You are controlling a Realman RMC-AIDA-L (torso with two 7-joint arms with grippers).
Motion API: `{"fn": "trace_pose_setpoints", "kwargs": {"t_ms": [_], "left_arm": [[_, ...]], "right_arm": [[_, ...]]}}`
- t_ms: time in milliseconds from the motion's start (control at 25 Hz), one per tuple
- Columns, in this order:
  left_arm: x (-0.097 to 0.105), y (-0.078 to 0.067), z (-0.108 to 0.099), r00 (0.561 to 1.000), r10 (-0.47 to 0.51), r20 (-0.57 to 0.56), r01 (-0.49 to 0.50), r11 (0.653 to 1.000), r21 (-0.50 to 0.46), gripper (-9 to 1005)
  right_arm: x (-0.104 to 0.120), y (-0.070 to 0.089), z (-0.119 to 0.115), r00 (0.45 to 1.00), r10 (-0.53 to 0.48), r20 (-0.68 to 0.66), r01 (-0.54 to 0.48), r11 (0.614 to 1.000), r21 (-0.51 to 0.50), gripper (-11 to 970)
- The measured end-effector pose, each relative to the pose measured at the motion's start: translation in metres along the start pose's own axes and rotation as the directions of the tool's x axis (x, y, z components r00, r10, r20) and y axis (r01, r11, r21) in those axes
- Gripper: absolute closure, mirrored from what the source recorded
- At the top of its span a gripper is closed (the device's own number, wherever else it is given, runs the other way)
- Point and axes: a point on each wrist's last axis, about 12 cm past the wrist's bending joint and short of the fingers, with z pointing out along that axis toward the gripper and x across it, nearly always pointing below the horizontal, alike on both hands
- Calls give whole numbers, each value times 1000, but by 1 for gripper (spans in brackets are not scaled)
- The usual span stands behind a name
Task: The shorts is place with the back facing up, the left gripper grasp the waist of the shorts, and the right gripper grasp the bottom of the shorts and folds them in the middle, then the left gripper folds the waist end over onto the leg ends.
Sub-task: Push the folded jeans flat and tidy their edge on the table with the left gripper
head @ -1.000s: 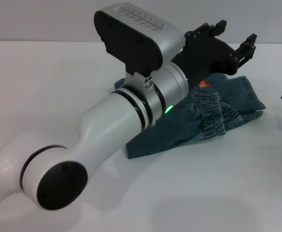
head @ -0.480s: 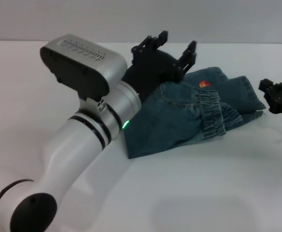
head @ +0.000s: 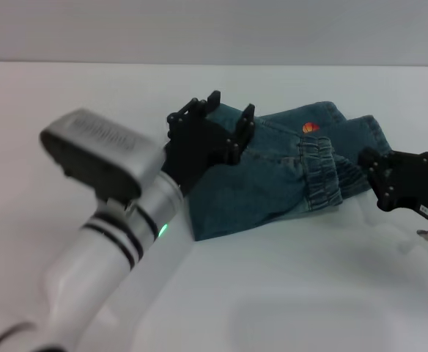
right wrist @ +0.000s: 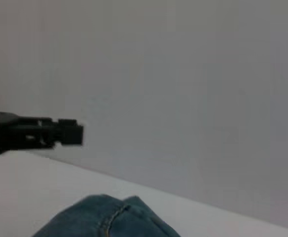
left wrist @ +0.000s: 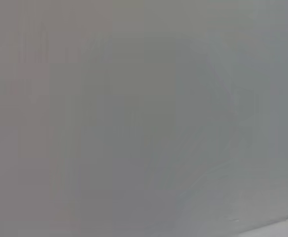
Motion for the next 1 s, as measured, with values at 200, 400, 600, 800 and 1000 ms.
{"fn": "trace_pose_setpoints", "kwargs": {"t_ms": [200,400,600,800,1000], "left_arm": [[9,-5,-21,984,58,168,-58,998,-8,461],[23,1,-25,990,37,138,-39,999,12,662],[38,4,-31,997,-10,78,7,999,40,881],[46,2,-31,997,-78,17,76,994,75,995],[61,0,-31,989,-121,-89,131,984,122,988]], "right_arm": [[7,8,-7,997,-41,61,39,999,34,960],[10,12,-12,996,-36,78,32,998,46,960],[15,13,-17,998,-14,68,10,998,63,960],[19,11,-23,998,8,68,-14,995,97,959],[19,11,-26,997,16,79,-25,993,111,959]]}}
